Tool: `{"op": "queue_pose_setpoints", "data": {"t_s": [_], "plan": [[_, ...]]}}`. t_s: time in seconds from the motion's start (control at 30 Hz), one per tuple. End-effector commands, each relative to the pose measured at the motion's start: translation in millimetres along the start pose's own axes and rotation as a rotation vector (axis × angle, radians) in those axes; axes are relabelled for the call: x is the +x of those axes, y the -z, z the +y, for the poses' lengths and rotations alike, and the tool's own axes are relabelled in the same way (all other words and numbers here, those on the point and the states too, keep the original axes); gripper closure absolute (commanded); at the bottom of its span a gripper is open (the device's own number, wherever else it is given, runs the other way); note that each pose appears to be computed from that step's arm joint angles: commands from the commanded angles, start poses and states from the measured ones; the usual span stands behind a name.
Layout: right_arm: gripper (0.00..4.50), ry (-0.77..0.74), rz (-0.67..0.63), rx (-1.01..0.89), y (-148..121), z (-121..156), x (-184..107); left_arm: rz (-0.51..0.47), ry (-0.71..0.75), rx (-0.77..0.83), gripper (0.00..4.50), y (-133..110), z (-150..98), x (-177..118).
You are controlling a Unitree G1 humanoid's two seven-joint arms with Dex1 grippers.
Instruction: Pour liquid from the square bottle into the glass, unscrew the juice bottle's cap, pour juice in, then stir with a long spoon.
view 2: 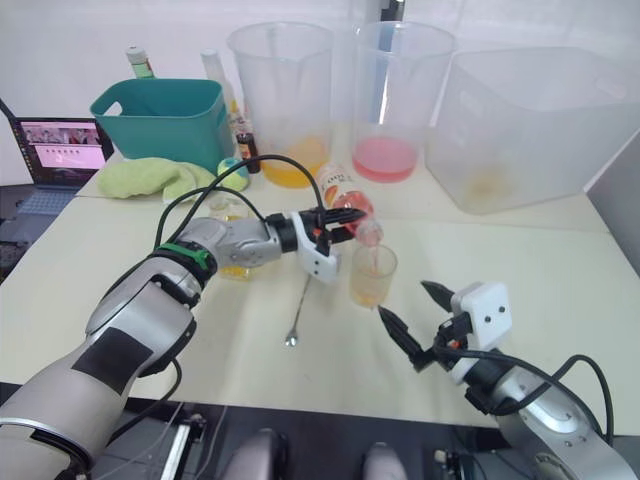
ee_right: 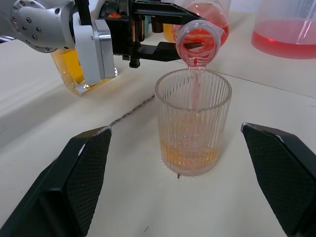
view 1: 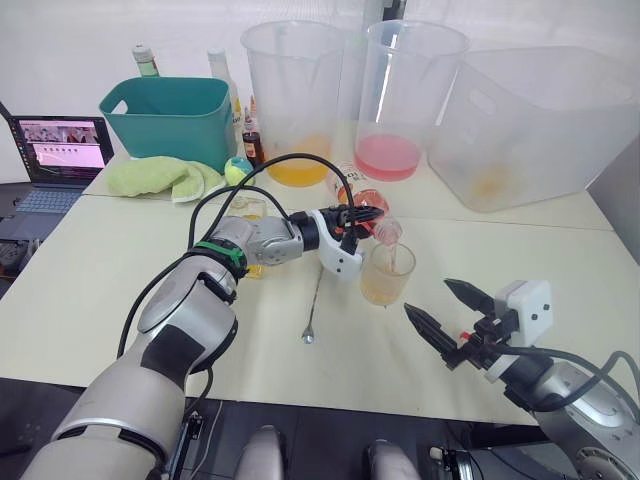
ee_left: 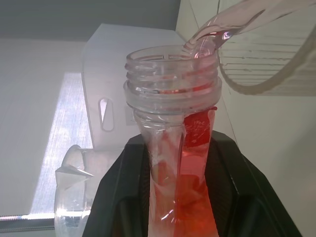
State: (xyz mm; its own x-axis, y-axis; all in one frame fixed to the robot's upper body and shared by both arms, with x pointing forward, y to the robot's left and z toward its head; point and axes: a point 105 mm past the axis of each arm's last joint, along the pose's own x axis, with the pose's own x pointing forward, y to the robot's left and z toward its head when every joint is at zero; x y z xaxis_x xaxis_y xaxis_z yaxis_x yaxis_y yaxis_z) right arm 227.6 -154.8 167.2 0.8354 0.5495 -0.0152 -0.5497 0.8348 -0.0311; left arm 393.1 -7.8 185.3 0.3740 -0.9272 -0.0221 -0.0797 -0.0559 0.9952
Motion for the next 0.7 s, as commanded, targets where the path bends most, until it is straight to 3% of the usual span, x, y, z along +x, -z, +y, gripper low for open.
{"op": "queue_pose_setpoints", "data": {"t_s": [0.03,0.23,0.4,0.7], "plan": [[0.05,-0.011,-0.034,-0.030,-11,3,0,-0.015,-0.098,0.055,3.27,0,35,6],[0.05,-0.009,-0.032,-0.032,-11,2,0,-0.001,-0.106,0.023,3.27,2,34,6],[0.05,-0.003,-0.031,-0.034,-11,0,0,-0.026,-0.100,-0.111,3.27,-3,32,6],[0.05,-0.004,-0.039,-0.030,-12,-4,3,-0.022,-0.166,-0.302,3.27,2,53,4]]}}
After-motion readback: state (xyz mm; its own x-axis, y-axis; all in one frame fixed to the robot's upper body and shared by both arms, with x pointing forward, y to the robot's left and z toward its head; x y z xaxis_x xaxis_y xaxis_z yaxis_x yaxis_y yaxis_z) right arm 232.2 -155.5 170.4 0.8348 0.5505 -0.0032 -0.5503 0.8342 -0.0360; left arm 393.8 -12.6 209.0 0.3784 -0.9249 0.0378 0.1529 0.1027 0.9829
